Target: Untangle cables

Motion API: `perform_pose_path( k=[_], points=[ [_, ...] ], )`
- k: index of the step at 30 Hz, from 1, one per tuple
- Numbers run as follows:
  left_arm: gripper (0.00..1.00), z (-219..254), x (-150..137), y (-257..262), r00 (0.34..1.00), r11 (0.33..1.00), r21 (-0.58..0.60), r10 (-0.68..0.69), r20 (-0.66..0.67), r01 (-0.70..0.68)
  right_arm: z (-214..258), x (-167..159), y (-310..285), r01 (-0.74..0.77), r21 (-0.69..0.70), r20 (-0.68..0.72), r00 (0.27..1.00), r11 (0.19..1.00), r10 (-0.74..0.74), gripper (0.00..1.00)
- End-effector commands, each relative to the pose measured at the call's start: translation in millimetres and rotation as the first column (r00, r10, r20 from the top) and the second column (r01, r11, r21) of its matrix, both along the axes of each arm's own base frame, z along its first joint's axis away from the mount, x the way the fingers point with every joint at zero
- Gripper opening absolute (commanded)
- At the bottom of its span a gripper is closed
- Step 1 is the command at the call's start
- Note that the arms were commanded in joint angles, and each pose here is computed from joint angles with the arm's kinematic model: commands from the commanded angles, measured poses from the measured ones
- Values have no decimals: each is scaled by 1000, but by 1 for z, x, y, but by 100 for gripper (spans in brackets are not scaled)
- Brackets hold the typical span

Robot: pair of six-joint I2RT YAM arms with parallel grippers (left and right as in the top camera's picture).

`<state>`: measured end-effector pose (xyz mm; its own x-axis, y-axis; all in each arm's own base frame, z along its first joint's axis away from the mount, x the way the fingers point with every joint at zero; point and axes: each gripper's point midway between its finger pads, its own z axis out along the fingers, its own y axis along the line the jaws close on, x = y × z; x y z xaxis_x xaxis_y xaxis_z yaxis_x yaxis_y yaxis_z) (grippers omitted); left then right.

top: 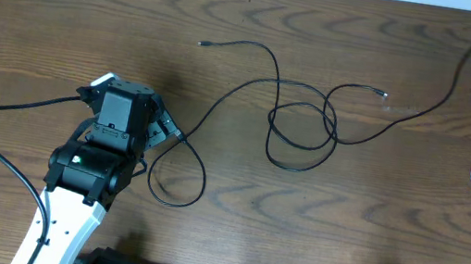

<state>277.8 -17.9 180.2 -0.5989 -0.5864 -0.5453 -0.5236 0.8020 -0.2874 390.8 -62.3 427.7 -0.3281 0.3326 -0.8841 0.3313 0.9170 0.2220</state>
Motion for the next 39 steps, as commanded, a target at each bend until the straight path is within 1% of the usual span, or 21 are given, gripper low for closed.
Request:
perform_pose_path(
  k=[1,3,6,10,17,20,23,26,27,31,32,34,35,36,39],
  points=[
    [94,4,1,2,1000,1000,0,12,8,-12,-26,23,24,-117,83,-54,991,990,122,1],
    [94,4,1,2,1000,1000,0,12,8,-12,-47,35,16,-76,73,-115,990,994,84,1],
    [94,4,1,2,1000,1000,0,12,8,-13,-87,50,12,-58,85,-224,971,995,76,1],
    [94,4,1,2,1000,1000,0,12,8,-13,-156,66,15,-52,112,-407,909,992,93,1],
    [94,4,1,2,1000,1000,0,12,8,-12,-233,74,14,-25,139,-583,806,990,102,2],
    [94,4,1,2,1000,1000,0,12,8,-12,-257,76,13,-14,140,-631,770,990,100,11],
    [94,4,1,2,1000,1000,0,12,8,-12,-269,77,13,-9,141,-652,751,990,100,19],
    [94,4,1,2,1000,1000,0,12,8,-12,-275,76,11,-2,133,-667,740,991,91,41],
    [94,4,1,2,1000,1000,0,12,8,-12,-275,75,9,3,122,-671,737,993,80,44],
    [94,4,1,2,1000,1000,0,12,8,-13,-274,72,3,16,91,-679,732,996,50,56],
    [94,4,1,2,1000,1000,0,12,8,-12,-274,70,4,16,92,-682,729,996,52,58],
    [94,4,1,2,1000,1000,0,12,8,-13,-276,66,8,11,110,-695,715,994,70,64],
    [94,4,1,2,1000,1000,0,12,8,-12,-278,62,12,10,127,-708,701,992,84,69],
    [94,4,1,2,1000,1000,0,12,8,-12,-281,55,15,18,139,-726,682,990,89,71],
    [94,4,1,2,1000,1000,0,12,8,-12,-292,31,22,104,162,-786,614,981,65,74]
  ],
)
